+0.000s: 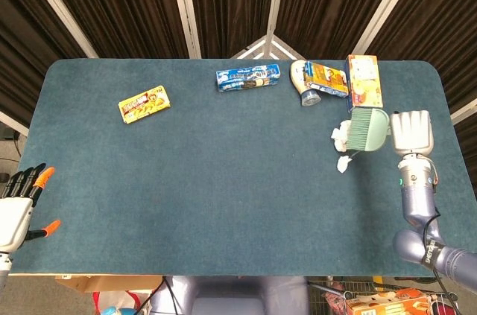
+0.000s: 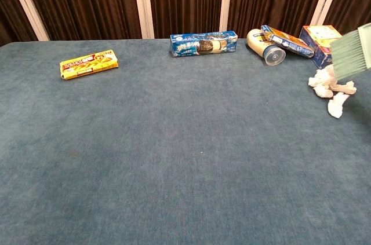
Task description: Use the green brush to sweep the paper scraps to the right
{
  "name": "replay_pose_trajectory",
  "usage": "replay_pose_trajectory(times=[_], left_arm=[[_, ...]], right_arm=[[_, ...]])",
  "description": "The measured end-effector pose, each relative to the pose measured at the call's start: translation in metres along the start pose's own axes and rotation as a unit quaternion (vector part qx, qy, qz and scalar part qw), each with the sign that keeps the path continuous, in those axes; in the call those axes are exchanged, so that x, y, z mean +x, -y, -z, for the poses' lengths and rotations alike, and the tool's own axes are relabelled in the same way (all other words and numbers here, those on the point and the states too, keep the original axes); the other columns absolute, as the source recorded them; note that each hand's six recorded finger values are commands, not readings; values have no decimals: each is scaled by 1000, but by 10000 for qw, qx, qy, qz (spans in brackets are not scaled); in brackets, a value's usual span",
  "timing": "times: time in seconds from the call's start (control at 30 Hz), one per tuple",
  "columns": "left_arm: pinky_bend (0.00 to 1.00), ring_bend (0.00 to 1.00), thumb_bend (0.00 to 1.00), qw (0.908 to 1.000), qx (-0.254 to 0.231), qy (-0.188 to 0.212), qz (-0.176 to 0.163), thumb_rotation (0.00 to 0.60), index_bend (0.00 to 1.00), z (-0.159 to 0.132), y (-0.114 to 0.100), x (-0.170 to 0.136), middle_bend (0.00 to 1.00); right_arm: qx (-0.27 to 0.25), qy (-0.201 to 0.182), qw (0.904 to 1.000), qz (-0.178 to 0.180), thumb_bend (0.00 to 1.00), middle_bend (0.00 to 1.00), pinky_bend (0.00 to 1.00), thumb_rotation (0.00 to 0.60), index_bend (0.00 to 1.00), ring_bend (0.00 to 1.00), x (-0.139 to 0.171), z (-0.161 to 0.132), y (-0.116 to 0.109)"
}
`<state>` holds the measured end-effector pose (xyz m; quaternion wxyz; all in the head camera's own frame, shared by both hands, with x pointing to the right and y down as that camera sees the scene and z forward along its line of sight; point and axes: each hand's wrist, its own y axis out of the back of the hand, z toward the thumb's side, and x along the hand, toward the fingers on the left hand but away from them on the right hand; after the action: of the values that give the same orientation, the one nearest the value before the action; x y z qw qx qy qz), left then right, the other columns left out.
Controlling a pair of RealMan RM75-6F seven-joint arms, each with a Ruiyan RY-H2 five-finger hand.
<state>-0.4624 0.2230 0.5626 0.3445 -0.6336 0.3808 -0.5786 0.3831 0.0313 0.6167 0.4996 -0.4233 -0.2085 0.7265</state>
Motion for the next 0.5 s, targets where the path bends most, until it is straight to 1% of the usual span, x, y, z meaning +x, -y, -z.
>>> replay_pose_trajectory(times=[0.13,0.17,0.23,0.27,0.37,0.5], left_arm=[[0,0,51,10000,-7,17,2,600,0,-1,0,0,0],[0,0,51,10000,-7,24,-2,600,0,-1,0,0,0],[0,0,51,10000,-6,32,-11,600,0,-1,0,-1,0],[0,0,51,10000,-1,32,-12,600,0,-1,0,-1,0],[0,0,51,10000,9,24,-9,600,0,-1,0,-1,0],[0,0,51,10000,28,14,0,600,0,-1,1,-1,0]], right_arm=[[-308,-319,9987,235,660,963,986,600,833,1000,14,-10,-19],[-427,-493,9973,333,660,963,987,600,833,1000,21,-17,-26],[-570,-680,9952,409,660,963,987,600,833,1000,30,-24,-33],[-696,-833,9931,442,661,963,987,600,833,1000,38,-31,-36],[-987,-1225,9867,419,660,963,986,600,833,1000,60,-49,-37],[-1304,-1662,9771,251,660,963,986,600,833,1000,86,-77,-30]])
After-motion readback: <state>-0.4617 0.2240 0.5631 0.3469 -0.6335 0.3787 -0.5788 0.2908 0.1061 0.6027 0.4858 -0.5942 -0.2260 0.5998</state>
